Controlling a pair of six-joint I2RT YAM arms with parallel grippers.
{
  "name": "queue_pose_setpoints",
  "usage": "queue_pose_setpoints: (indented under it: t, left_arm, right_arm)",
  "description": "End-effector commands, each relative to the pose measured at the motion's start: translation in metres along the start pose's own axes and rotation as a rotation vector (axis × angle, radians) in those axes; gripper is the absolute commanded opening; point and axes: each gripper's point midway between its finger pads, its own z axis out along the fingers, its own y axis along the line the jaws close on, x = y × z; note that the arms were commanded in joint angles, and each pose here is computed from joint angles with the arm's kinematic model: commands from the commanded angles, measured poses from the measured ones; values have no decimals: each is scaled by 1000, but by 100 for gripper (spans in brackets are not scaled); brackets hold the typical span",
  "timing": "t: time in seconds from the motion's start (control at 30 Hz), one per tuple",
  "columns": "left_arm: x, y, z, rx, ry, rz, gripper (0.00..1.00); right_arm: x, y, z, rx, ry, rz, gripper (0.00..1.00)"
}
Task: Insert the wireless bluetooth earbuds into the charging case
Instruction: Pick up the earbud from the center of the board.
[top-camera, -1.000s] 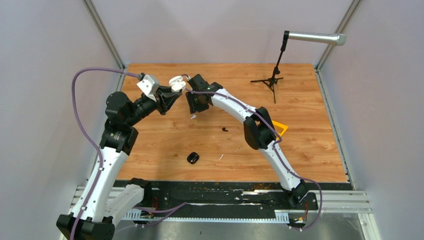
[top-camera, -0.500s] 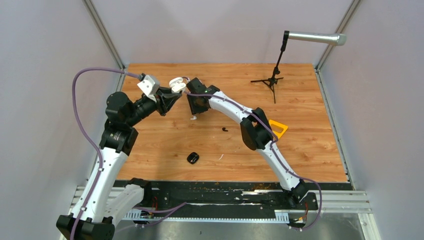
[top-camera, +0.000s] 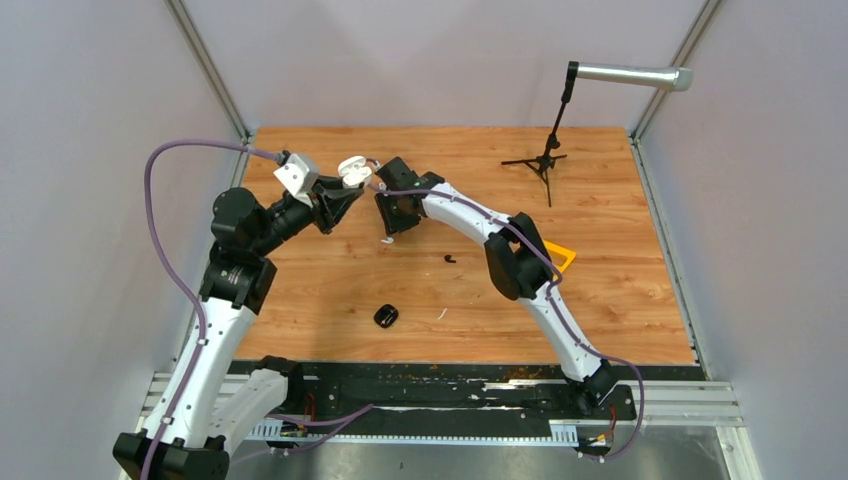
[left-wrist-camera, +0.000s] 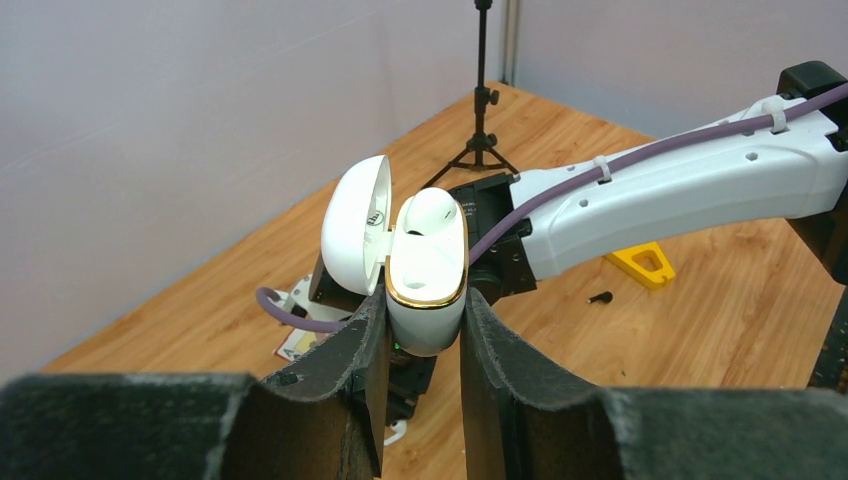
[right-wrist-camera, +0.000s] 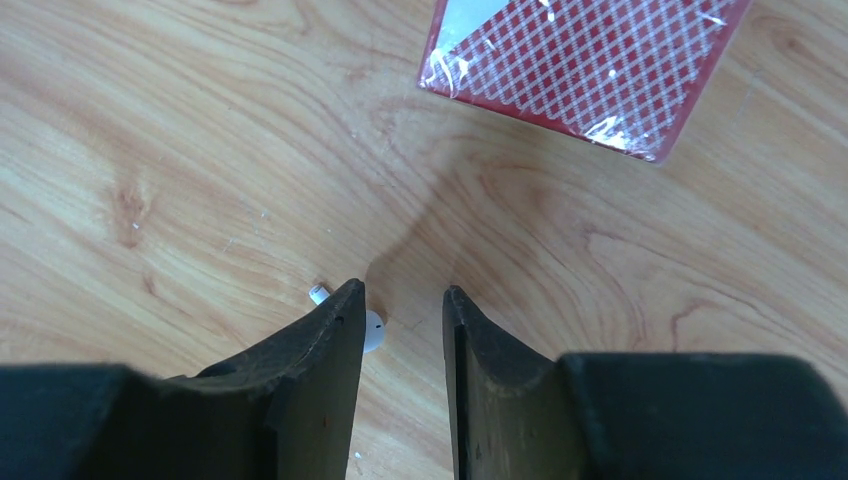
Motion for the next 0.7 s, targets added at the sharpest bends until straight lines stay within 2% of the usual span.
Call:
queue_pose_setpoints:
  t: [0.0,0.27,0.43,0.67]
  left_arm:
    - [-12,0,-2,-2,-51,29,0]
    - [-10,-1,-2,5,-50,24,0]
    - [-10,-2,-1,11,-51,21,0]
    - [-10,-2,-1,12,-46,19,0]
  right_arm:
    - [-16,9,-22,-84,-30,-11,35]
    - [-20,36,-35,-224,-24,15,38]
    - [-11,25,-26,-138,-8,22,38]
    - [0,11,-23,-29,9,-10,25]
